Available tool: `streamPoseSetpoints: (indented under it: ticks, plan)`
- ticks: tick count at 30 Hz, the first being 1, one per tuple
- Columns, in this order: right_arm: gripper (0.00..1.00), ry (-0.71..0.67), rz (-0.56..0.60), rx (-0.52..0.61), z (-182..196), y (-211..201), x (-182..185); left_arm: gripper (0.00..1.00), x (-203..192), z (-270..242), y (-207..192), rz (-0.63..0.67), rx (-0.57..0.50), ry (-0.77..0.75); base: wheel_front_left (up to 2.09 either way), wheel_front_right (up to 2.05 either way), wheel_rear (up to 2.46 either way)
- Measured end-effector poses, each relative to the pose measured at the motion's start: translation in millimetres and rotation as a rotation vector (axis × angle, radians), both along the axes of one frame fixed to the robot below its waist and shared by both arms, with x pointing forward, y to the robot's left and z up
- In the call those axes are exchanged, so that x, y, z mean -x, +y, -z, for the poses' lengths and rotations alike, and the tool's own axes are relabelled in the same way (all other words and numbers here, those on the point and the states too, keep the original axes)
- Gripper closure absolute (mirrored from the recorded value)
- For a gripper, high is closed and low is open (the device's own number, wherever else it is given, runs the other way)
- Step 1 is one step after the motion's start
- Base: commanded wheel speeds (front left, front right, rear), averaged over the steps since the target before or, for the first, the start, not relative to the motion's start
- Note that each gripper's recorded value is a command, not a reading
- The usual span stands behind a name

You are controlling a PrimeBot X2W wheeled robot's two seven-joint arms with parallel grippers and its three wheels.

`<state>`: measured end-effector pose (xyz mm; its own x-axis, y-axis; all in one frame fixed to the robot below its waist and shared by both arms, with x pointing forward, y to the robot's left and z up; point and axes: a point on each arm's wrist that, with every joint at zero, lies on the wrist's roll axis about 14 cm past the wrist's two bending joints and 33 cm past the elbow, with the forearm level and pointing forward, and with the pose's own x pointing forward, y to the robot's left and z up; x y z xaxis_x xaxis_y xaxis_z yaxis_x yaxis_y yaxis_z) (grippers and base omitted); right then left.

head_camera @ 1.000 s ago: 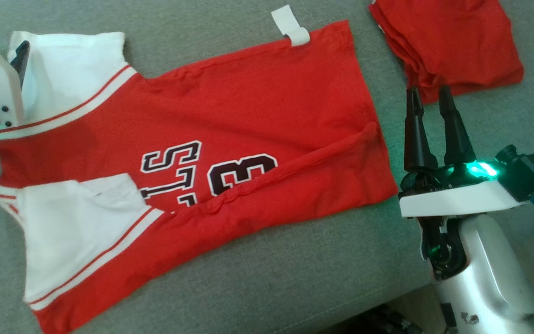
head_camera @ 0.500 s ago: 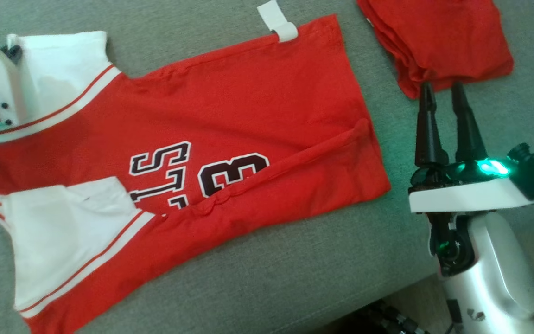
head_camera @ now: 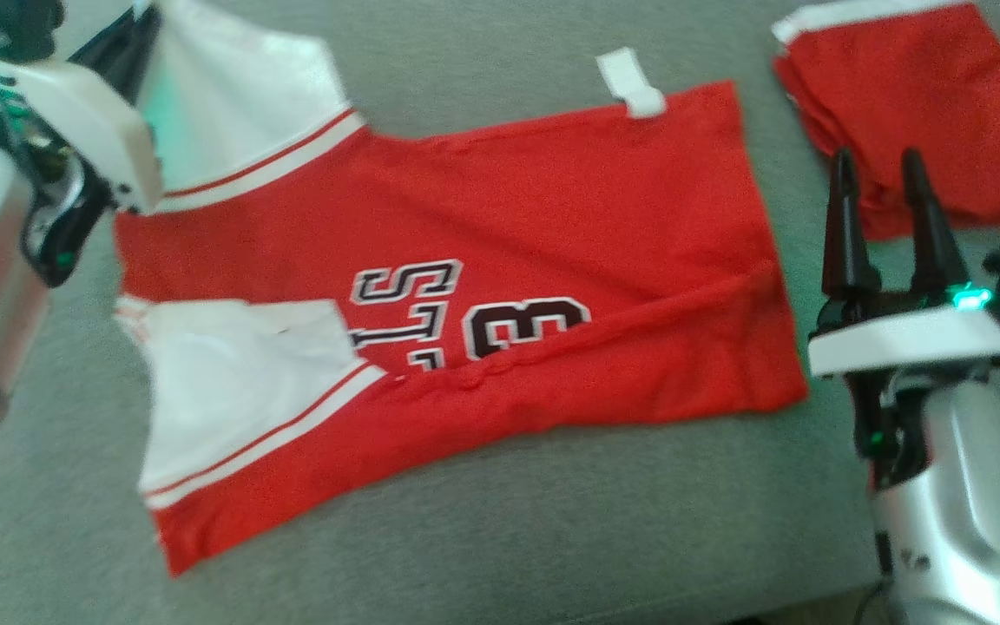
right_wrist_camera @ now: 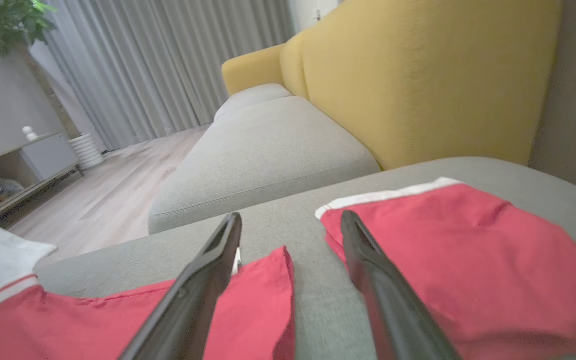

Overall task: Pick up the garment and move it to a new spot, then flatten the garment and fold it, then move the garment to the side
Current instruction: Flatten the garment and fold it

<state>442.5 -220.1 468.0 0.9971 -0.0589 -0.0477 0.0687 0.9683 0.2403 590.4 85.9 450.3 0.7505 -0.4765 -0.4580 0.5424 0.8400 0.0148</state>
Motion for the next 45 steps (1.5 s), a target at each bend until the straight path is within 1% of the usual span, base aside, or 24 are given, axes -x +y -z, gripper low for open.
streamPoseSetpoints:
  ticks: [3,5,7,10,12,14,19,25,32,33,34,37,40,42,45]
  plan:
    - [0.0,0.036,-0.053,0.038,-5,12,-19,1.0,7,-27,5,-0.002,0.046,-0.084,0.0,0.0,0.0]
    - [0.0,0.062,-0.093,0.081,-9,23,-35,1.0,18,-38,6,0.0,0.07,-0.12,0.0,0.0,0.0]
    - [0.0,0.099,-0.132,0.096,-9,34,-49,1.0,31,-43,9,-0.004,0.08,-0.143,0.0,0.0,0.0]
    - [0.0,0.192,-0.179,0.126,2,42,-67,1.0,51,-46,11,-0.002,0.091,-0.159,0.0,0.0,0.0]
    - [0.0,0.259,-0.197,0.174,13,40,-76,1.0,64,-46,10,0.004,0.093,-0.165,0.0,0.0,0.0]
    - [0.0,0.331,-0.205,0.192,27,37,-83,1.0,75,-46,9,0.01,0.104,-0.167,0.0,0.0,0.0]
    - [0.0,0.484,-0.219,0.26,64,29,-88,1.0,90,-41,7,0.026,0.102,-0.151,0.0,0.0,0.0]
    - [0.0,0.598,-0.227,0.311,96,21,-83,1.0,94,-40,0,0.041,0.104,-0.155,0.0,0.0,0.0]
    - [0.0,0.614,-0.243,0.335,103,24,-95,1.0,94,-30,-3,0.051,0.101,-0.129,0.0,0.0,0.0]
    - [0.52,0.615,-0.248,0.34,104,25,-96,1.0,94,-29,-2,0.051,0.1,-0.127,0.0,0.0,0.0]
    - [1.0,0.61,-0.254,0.349,104,26,-97,1.0,93,-28,-2,0.051,0.1,-0.126,0.0,0.0,0.0]
    - [1.0,0.599,-0.27,0.364,102,30,-99,1.0,91,-28,1,0.037,0.091,-0.127,0.0,0.0,0.0]
    - [1.0,0.576,-0.264,0.347,95,28,-100,1.0,86,-26,12,0.003,0.065,-0.127,0.0,0.0,0.0]
    - [1.0,0.548,-0.258,0.339,87,27,-103,1.0,82,-24,20,-0.019,0.049,-0.13,0.0,0.0,0.0]
    - [1.0,0.481,-0.259,0.322,64,30,-114,1.0,70,-28,33,-0.065,0.045,-0.152,0.0,0.0,0.0]
